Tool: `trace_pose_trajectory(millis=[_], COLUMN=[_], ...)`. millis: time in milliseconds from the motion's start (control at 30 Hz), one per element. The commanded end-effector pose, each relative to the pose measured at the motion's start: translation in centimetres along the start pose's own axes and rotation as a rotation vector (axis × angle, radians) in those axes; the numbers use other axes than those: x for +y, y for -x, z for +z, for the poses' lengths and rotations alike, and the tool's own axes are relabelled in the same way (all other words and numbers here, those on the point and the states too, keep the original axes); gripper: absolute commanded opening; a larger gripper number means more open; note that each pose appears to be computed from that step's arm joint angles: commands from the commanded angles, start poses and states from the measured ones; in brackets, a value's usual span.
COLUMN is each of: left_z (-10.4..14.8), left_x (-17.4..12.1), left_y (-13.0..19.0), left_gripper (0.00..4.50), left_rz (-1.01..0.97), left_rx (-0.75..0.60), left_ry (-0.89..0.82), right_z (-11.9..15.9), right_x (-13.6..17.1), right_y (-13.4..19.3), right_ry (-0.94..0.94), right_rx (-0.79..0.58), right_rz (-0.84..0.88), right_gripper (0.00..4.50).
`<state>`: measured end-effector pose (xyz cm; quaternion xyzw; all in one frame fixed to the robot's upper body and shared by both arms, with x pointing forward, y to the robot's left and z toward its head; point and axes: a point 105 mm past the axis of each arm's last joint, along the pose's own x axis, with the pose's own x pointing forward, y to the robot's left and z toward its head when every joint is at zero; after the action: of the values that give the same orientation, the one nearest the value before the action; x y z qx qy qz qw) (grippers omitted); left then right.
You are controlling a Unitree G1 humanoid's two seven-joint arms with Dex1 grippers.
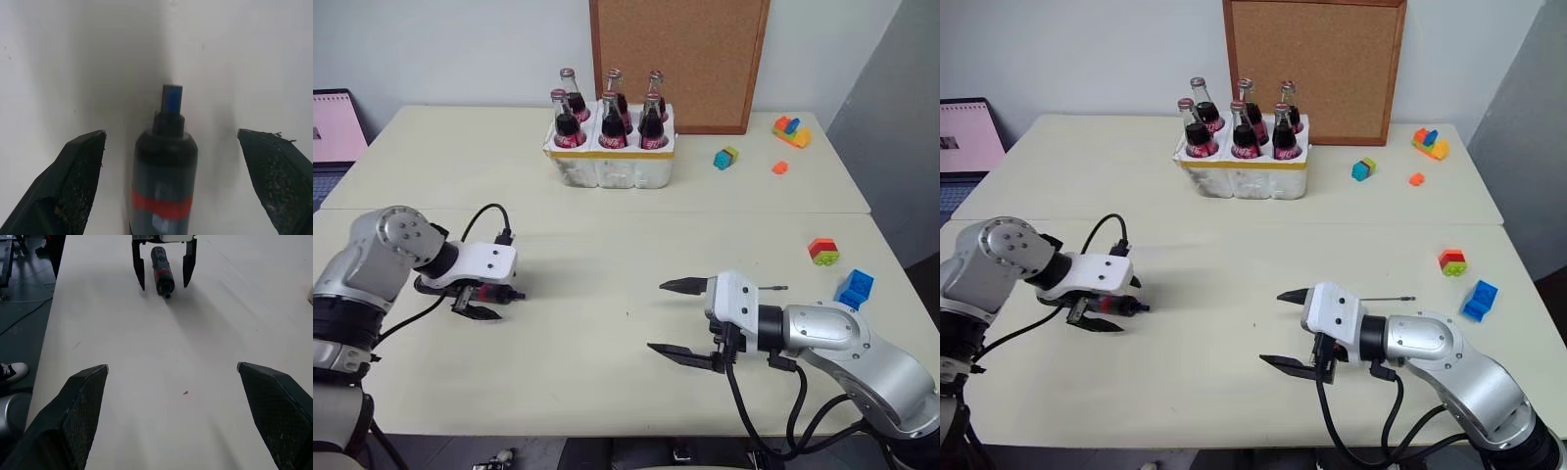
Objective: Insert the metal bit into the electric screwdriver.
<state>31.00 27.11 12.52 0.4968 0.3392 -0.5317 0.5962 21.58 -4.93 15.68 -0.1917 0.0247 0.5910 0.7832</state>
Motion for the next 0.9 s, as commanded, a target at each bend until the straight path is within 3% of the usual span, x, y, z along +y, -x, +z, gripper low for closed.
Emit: trace_pose_trajectory(millis=[33,600,900], left_z=[-0.4,-1.6,-1.0], left_x=[0.3,0.3,0.0], left_y=[0.1,-0.3,-1.1], left_gripper=[4.50,4.50,2.72], left_rz=[0.024,0.048,0.035], left_rx=[0.028,0.046,0.016], left_ry=[0.000,0.014,0.023], right_z=[0.9,0.9,0.8], right_x=[0.1,0.1,0.1], right_y=[0.1,0.3,0.3], right_ry=[0.050,0.061,0.069], right_rx=[-0.026,-0.020,-0.012], right_rz=[-0.001,-0.006,-0.005], right_gripper=[4.44,4.44,4.50])
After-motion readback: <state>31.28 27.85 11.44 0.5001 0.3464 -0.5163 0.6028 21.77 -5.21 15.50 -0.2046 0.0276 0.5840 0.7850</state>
